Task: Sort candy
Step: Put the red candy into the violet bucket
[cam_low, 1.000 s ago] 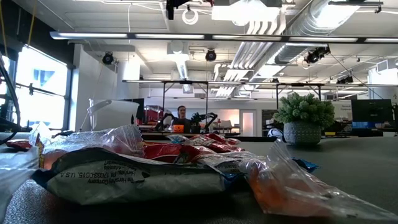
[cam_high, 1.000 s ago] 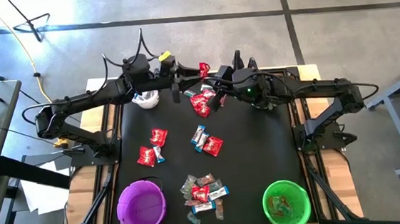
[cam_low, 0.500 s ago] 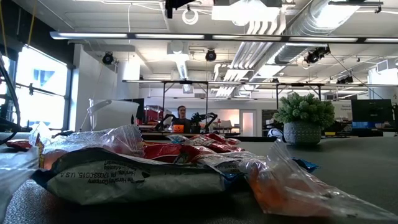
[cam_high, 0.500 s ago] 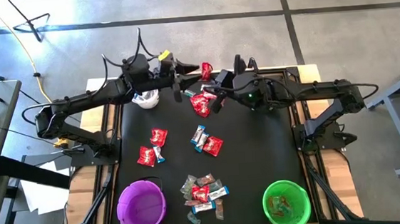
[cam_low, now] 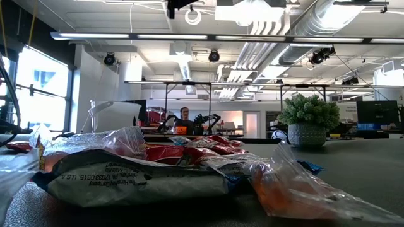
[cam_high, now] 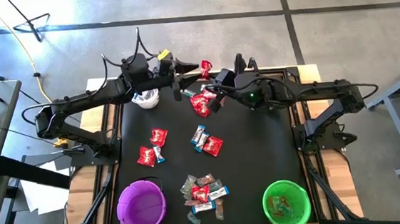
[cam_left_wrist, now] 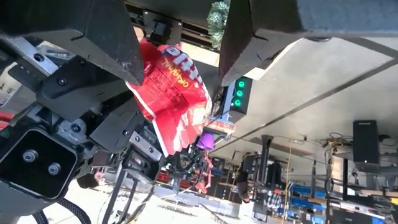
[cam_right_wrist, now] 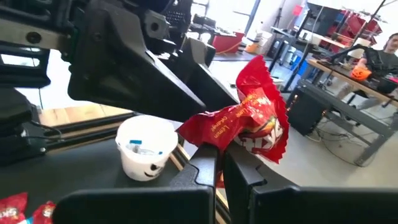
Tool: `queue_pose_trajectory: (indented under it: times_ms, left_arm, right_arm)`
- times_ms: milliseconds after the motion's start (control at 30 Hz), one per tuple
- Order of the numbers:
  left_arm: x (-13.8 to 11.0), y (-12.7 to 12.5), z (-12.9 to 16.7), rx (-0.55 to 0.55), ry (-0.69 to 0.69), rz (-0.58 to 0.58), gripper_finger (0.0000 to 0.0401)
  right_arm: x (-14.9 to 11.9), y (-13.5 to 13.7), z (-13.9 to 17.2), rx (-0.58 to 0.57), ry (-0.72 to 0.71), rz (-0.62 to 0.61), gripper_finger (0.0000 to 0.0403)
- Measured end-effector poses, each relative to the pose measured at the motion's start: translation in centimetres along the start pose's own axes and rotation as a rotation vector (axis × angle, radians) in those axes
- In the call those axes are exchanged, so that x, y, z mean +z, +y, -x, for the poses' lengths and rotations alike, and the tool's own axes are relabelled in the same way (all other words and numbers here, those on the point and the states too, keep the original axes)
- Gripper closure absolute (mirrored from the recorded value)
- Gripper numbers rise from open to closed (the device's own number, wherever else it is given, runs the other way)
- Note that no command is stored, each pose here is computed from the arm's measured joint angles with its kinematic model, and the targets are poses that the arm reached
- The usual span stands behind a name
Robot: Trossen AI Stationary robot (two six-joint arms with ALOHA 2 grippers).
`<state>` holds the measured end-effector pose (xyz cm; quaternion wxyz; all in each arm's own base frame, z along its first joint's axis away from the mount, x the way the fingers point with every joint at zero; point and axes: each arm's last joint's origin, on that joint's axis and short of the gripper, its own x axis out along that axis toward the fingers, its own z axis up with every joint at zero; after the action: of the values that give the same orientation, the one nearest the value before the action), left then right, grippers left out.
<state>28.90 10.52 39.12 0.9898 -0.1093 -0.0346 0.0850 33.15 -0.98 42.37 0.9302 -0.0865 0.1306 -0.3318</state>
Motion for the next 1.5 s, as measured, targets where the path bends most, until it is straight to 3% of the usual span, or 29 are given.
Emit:
queue_pose_trajectory:
  times_ms: [633,767,1000,1100,1267,1500]
  left_arm:
    - [-0.4,-0.5,-0.5,-0.032,0.001,0.045,0.0214]
    - [-0.4,-0.4,-0.5,-0.029,0.004,0.079,0.0254]
    - [-0.4,-0.3,-0.5,-0.031,0.009,0.079,0.0372]
    - [-0.4,-0.3,-0.5,-0.028,0.008,0.079,0.039]
    - [-0.4,-0.3,-0.5,-0.023,0.011,0.08,0.0386]
    - [-0.6,-0.2,-0.6,-0.016,0.019,0.08,0.0393]
  right_arm:
    - [-0.3,1.2,-1.4,0.042,-0.023,0.01,0.0401]
    - [-0.3,1.4,-1.2,0.045,-0.025,0.011,0.0401]
    - [-0.3,1.8,-0.9,0.033,-0.022,0.012,0.04]
    - [-0.3,1.8,-0.9,0.028,-0.021,0.008,0.0397]
    - [-0.4,1.8,-0.9,0.027,-0.017,0.012,0.036]
    - [-0.7,1.9,-0.8,0.025,0.009,0.035,0.0265]
